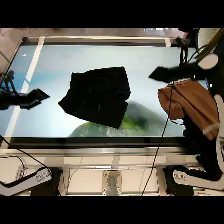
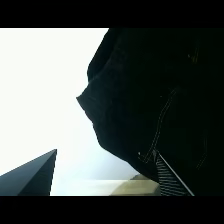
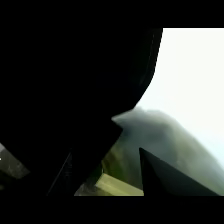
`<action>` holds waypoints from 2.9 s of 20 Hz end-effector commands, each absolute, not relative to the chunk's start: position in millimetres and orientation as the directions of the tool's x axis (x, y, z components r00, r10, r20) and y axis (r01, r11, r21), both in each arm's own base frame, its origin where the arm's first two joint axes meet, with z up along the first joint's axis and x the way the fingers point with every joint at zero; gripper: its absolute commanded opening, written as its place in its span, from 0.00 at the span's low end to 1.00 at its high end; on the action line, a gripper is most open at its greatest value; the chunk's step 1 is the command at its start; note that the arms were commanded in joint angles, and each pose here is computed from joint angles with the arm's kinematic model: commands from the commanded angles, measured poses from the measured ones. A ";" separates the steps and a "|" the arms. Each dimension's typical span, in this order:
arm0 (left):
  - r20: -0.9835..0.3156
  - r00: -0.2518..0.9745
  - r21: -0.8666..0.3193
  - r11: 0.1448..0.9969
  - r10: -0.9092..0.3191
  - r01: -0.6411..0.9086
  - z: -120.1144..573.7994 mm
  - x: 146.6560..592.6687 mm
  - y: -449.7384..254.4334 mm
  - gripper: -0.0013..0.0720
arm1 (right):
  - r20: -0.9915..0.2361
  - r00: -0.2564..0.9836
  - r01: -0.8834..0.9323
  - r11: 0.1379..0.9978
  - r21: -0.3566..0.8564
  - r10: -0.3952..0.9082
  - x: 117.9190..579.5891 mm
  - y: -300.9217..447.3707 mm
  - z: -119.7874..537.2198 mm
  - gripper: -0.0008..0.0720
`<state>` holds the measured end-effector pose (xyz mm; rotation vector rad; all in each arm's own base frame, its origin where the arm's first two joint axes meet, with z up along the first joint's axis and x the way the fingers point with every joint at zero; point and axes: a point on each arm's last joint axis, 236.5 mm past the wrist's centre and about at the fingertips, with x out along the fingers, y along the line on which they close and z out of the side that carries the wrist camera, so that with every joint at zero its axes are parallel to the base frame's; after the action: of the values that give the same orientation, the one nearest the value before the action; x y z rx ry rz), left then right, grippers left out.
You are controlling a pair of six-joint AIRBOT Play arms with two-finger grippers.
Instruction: Fold the clothes and pants, and hang the long-sleeved shirts on hangers.
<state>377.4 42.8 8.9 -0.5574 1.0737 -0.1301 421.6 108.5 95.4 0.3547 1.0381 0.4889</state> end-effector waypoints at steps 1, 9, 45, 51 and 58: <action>-0.791 0.513 -0.498 0.838 -0.334 -0.222 -34.2 367.1 27.3 0.96 | -0.640 0.429 -0.026 0.717 0.697 0.637 352.4 144.1 39.9 0.73; -0.793 0.548 -0.479 0.829 -0.267 -0.289 -77.5 417.8 2.6 0.96 | -0.558 0.426 -0.032 0.628 0.778 0.713 295.0 249.9 -10.1 0.84; -0.820 0.446 -0.404 0.915 -0.360 -0.004 -27.3 372.8 -39.5 0.05 | -0.548 0.645 0.057 0.681 0.730 0.533 345.9 266.8 -13.9 0.02; -0.846 0.228 -0.472 0.876 -0.482 0.102 44.1 255.5 -81.8 0.05 | -0.447 0.346 -0.354 0.556 0.752 0.825 250.5 318.0 102.0 0.02; -0.918 0.366 -0.226 0.960 -0.153 -0.165 69.4 223.7 -14.3 0.05 | -0.556 0.439 -0.452 0.708 0.542 0.706 299.1 297.5 149.2 0.02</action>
<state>240.0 -43.3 66.9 -0.3033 1.1962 -0.1701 273.6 315.2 152.4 0.4633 0.8339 0.8289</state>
